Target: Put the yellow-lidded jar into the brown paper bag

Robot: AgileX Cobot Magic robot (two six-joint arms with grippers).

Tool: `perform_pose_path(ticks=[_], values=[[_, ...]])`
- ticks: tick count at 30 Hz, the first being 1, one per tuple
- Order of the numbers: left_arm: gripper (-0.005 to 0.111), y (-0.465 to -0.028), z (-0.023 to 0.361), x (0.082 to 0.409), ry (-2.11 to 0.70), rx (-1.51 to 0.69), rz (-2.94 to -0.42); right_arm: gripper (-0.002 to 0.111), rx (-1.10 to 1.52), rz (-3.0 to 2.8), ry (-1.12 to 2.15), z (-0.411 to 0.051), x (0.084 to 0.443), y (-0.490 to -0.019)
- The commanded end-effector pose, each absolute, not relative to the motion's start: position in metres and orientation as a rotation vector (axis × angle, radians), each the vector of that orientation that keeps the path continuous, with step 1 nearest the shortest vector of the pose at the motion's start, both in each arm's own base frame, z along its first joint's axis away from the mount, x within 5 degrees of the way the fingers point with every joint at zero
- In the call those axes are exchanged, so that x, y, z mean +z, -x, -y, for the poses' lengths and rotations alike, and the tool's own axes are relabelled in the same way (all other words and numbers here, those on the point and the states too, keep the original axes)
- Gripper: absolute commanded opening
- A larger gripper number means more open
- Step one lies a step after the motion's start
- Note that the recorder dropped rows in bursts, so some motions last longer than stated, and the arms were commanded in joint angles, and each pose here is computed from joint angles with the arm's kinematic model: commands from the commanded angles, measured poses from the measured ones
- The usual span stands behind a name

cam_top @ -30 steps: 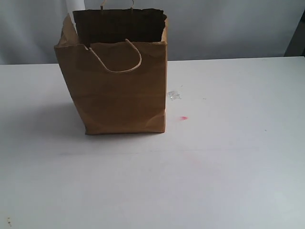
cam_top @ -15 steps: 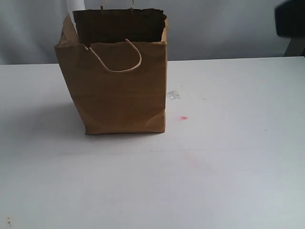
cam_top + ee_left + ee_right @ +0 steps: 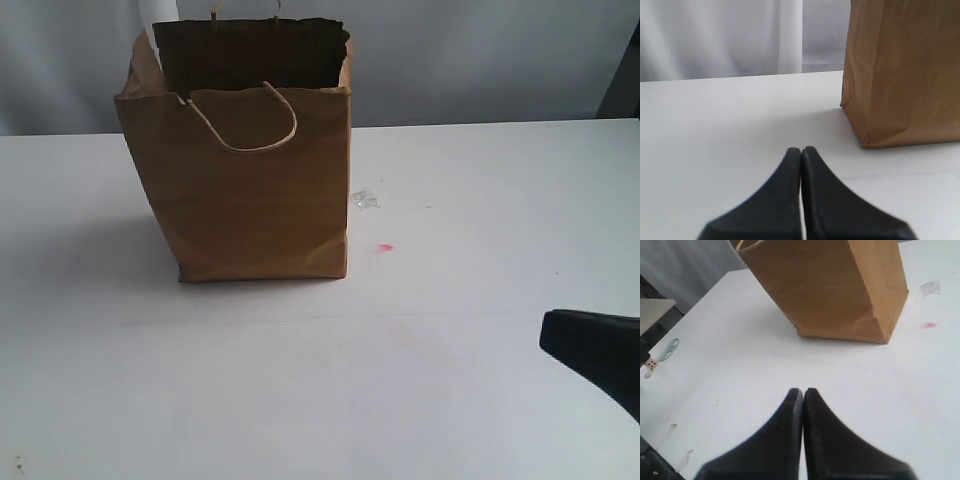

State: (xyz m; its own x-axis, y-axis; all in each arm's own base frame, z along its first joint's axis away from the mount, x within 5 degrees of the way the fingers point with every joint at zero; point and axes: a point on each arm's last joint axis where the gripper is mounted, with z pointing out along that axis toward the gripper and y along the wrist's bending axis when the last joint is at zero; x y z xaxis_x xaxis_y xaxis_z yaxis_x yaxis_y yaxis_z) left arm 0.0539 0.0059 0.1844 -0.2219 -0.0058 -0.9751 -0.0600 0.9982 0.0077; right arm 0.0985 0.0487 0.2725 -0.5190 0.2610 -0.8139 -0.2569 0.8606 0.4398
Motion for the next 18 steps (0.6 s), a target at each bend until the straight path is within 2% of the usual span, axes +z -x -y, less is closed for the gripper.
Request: perform_pose_path(ticks=[1,6,18], values=[[0.001,-0.054,-0.005,0.186,0.048,0.038,-1.786,0.0,0.572,-1.993,0.052,-0.046,0.272,-0.099],[0.001,-0.054,-0.005,0.186,0.048,0.038,-1.786,0.0,0.389,-1.909,0.194,-0.037,0.278,-0.092],[0.001,-0.054,-0.005,0.186,0.048,0.038,-1.786,0.0,0.056,-1.659,0.044,-0.003,0.297,-0.059]])
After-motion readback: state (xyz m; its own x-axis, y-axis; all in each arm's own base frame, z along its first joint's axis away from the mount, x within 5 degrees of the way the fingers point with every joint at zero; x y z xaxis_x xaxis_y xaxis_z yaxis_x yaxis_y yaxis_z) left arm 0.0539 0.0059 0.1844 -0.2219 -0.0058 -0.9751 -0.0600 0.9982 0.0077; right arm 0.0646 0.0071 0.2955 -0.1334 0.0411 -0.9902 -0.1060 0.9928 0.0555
